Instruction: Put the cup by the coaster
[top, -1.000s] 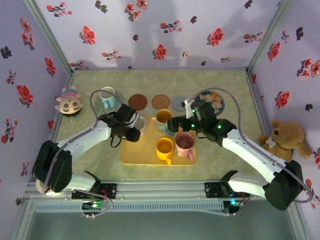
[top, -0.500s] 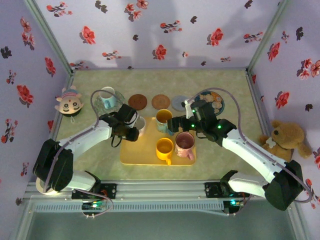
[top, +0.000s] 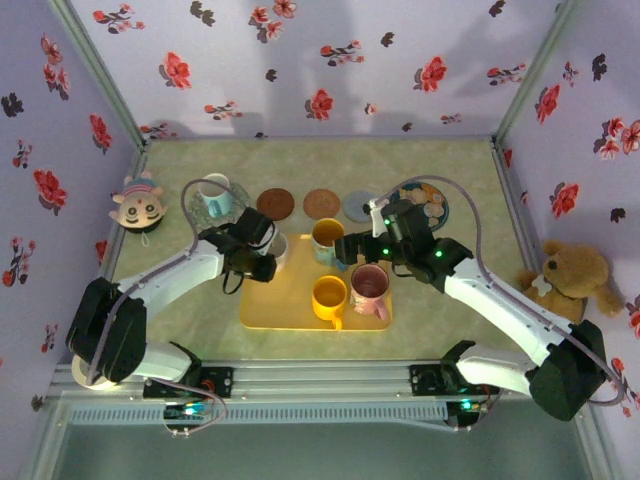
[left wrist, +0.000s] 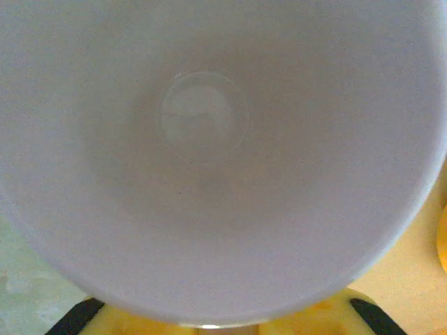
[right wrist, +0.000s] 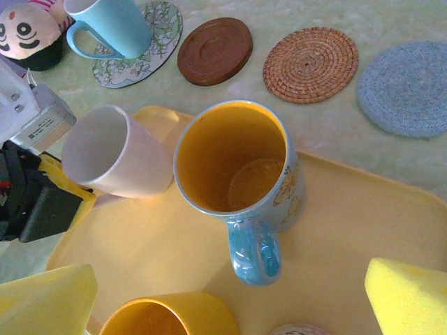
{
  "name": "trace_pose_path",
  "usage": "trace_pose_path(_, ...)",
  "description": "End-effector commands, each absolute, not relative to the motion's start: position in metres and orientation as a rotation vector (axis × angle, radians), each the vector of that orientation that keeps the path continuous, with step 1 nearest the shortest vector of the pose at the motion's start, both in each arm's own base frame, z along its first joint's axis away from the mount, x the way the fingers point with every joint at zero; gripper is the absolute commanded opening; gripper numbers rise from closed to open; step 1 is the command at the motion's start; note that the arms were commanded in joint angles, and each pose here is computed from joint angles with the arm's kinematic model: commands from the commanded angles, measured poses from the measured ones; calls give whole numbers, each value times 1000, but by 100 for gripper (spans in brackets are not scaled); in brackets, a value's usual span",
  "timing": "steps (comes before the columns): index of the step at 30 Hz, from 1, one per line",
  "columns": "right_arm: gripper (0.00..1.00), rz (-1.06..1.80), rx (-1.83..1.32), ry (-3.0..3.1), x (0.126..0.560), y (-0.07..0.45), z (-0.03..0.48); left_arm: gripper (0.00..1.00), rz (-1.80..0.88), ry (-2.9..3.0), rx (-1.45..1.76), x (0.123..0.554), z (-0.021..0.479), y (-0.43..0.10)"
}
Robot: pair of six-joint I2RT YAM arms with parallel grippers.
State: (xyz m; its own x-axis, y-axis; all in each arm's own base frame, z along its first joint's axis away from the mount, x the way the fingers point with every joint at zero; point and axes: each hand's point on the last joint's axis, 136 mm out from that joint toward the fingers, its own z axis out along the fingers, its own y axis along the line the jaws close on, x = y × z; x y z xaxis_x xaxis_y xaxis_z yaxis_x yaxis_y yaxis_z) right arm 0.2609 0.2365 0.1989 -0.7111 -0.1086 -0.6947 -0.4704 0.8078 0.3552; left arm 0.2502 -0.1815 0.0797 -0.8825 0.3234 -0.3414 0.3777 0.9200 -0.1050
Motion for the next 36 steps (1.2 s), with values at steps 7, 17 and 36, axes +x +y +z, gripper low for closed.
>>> trace_pose_path(7,100,661,-461,2291,261,237,199,14,-234,2710,514,260,101,-186)
trace_pose_path(17,100,632,-495,2271,262,236,209,0,-260,2642,506,265,131,-188)
trace_pose_path(36,99,702,-527,2207,272,255,244,0,-175,2446,549,288,200,-183)
